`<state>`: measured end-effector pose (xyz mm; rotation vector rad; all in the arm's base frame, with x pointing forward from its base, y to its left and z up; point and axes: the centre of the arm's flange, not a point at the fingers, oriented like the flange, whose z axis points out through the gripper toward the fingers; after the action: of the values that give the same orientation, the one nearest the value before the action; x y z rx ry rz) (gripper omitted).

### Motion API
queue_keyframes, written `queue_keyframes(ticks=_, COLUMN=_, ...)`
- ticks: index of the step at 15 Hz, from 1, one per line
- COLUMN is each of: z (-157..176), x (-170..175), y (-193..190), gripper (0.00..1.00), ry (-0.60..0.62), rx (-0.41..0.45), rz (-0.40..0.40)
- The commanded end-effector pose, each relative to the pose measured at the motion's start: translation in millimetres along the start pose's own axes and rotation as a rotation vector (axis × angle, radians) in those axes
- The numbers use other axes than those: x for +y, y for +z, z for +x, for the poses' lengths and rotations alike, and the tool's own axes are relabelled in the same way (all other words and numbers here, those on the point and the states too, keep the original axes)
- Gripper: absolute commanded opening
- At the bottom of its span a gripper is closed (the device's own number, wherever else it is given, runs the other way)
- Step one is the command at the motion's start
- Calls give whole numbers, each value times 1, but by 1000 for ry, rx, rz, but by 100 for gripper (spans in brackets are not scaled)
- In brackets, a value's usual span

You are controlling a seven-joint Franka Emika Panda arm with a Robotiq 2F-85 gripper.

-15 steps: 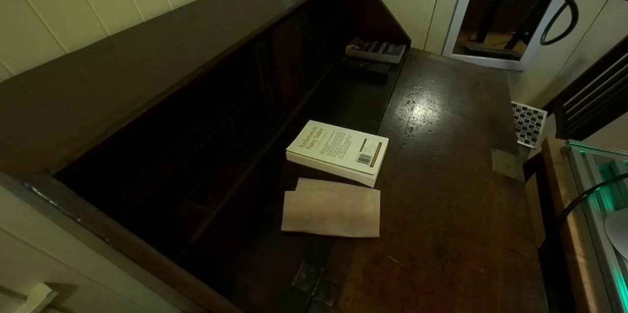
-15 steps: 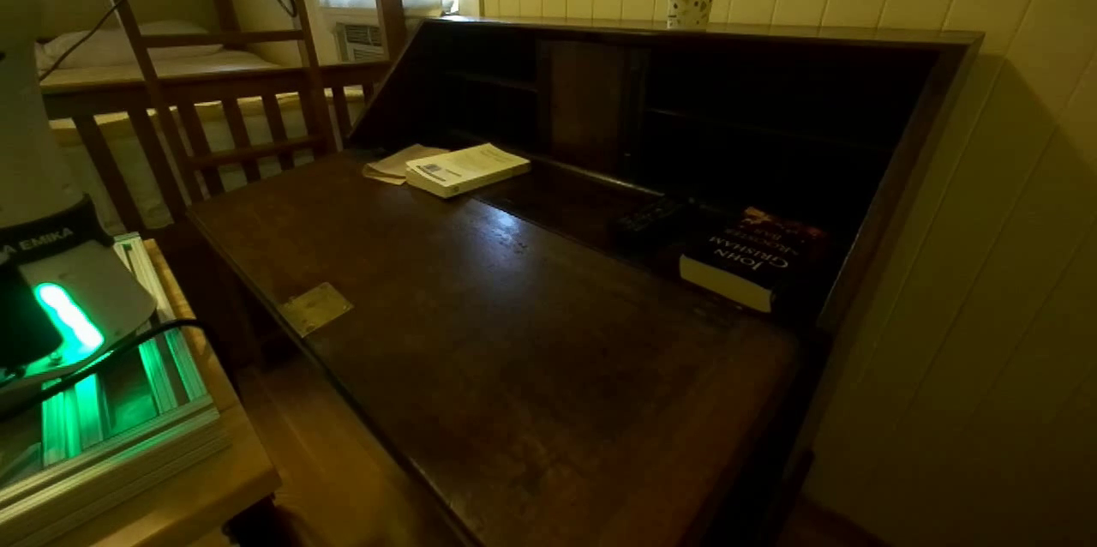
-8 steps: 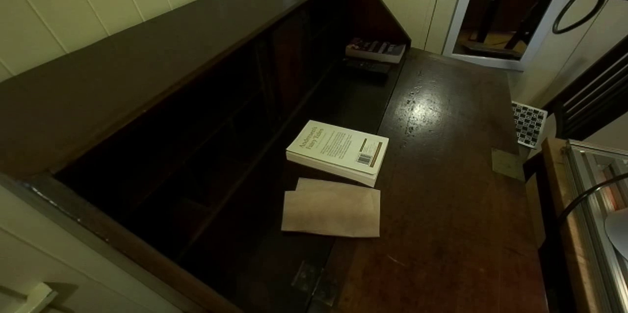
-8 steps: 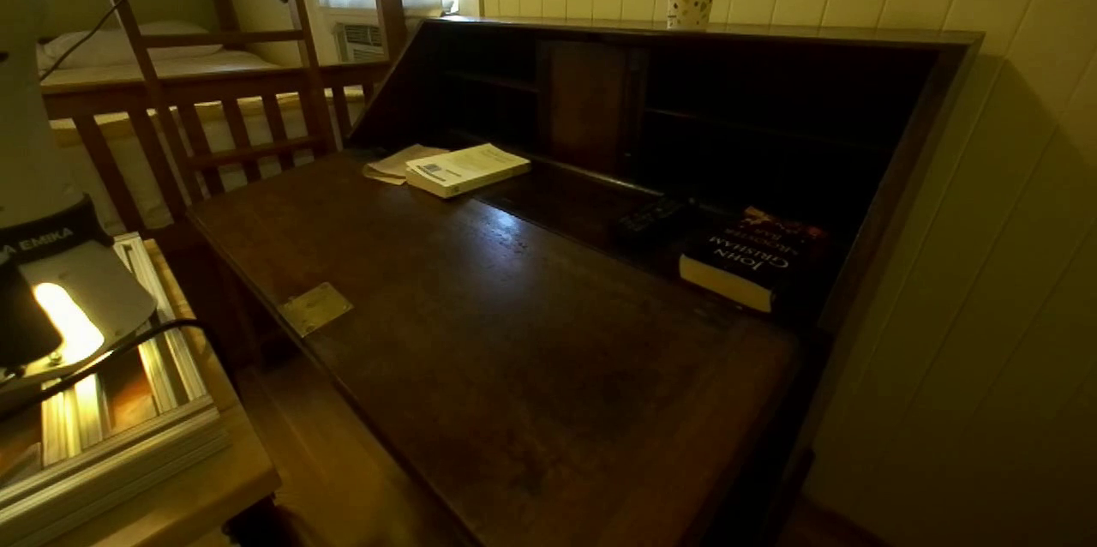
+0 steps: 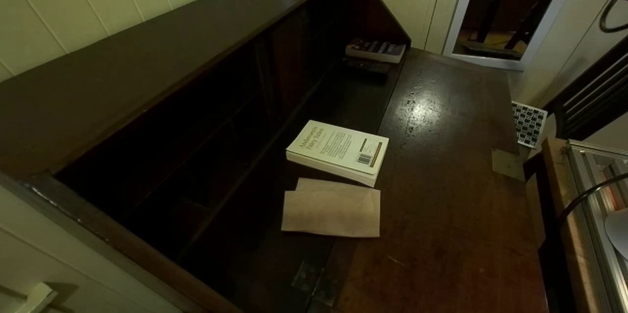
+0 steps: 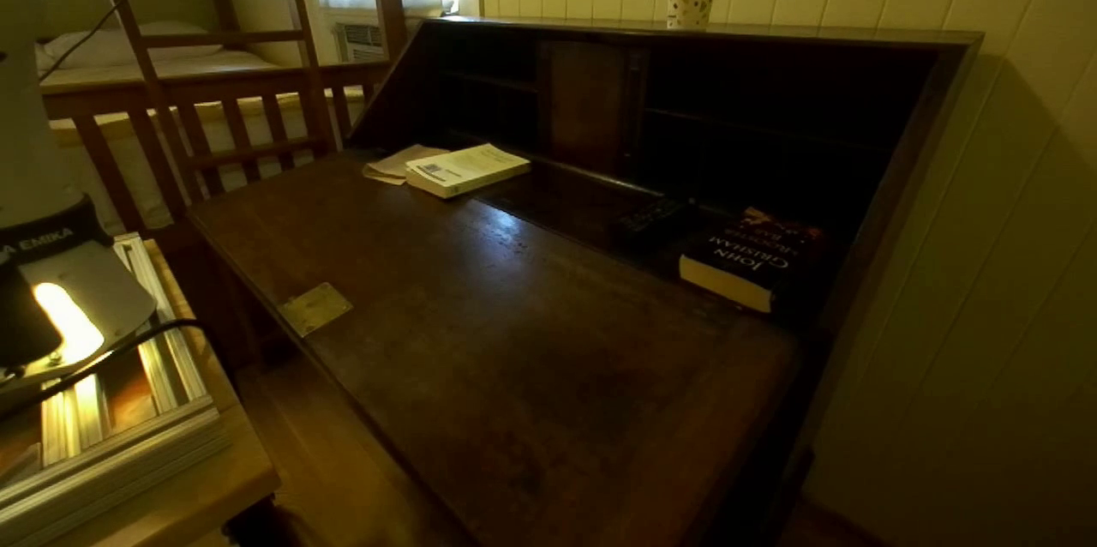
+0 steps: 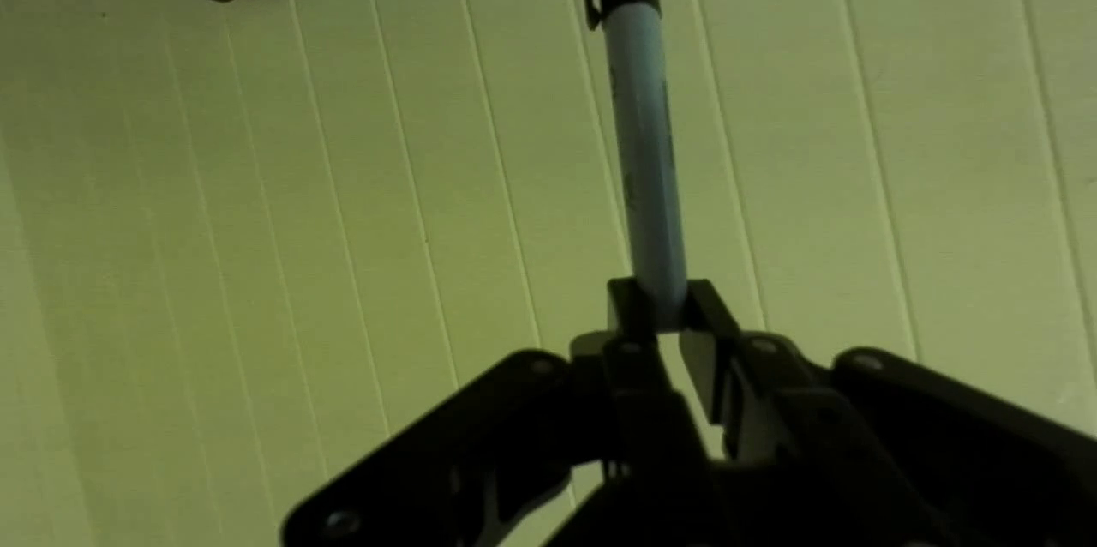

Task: Put the marker on top of the table

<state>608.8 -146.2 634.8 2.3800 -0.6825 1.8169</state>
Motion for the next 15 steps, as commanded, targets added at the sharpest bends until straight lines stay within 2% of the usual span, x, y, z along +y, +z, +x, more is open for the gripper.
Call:
queue_keyframes(ticks=1, z=-2, x=12, y=-21, gripper=4, ry=-6, rx=-98, rz=70)
queue_keyframes(ticks=9, z=-17, x=10, y=-43, gripper=4, ry=-73, rx=-264, rz=134)
queue_keyframes(ticks=15, z=-43, x=10, y=-37, gripper=4, ry=-149, rx=-413, rz=152)
